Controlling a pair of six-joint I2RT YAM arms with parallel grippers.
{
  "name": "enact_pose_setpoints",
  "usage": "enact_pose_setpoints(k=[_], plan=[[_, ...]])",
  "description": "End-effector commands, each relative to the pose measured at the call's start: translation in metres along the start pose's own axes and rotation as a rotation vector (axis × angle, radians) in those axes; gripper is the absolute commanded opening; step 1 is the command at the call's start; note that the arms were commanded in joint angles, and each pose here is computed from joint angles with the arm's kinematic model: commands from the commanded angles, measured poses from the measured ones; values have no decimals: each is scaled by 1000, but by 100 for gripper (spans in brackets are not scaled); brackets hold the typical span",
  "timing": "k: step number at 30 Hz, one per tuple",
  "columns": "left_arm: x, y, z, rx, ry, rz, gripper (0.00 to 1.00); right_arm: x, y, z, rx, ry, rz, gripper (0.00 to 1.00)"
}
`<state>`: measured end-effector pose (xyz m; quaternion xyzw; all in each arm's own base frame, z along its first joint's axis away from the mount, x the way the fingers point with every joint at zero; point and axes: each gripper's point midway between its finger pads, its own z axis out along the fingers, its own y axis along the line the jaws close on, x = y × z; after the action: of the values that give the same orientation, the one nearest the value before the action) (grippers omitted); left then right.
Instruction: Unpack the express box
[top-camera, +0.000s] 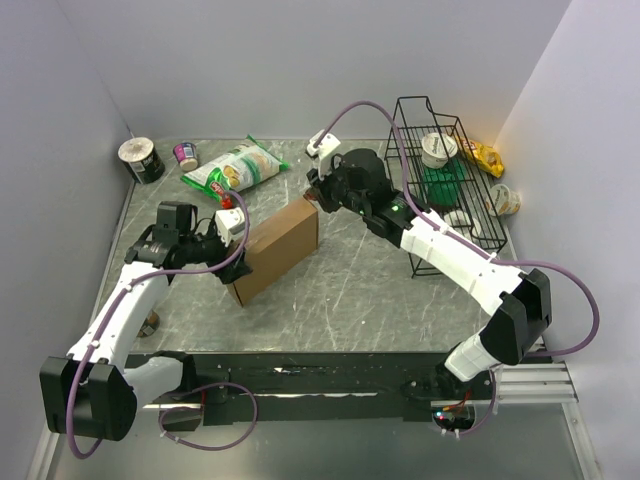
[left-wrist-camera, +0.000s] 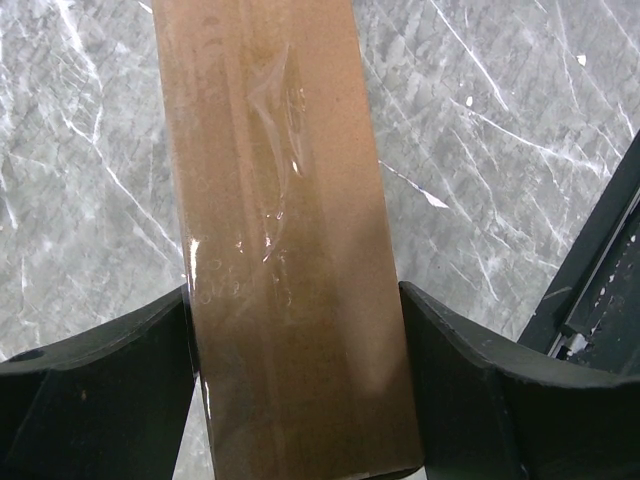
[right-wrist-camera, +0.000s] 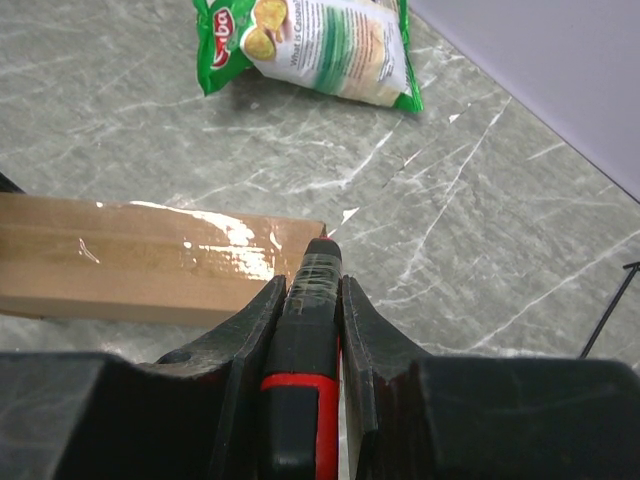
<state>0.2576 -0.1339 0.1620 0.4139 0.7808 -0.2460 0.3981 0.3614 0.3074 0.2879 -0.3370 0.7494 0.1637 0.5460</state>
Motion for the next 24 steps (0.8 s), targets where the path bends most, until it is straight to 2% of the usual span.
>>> enact_pose_setpoints(k=[1, 4, 16, 24], plan=[[17, 2, 5, -15, 54, -45, 77, 1, 4, -16, -22, 57, -13, 0], [17, 4, 6, -21, 53, -45, 77, 8, 7, -20, -40, 114, -3, 0], [17, 6, 6, -33, 53, -49, 77, 19, 2, -30, -32, 206, -2, 0], [1, -3, 3, 5, 8, -109, 68, 8, -9, -21, 62, 201, 84, 0]])
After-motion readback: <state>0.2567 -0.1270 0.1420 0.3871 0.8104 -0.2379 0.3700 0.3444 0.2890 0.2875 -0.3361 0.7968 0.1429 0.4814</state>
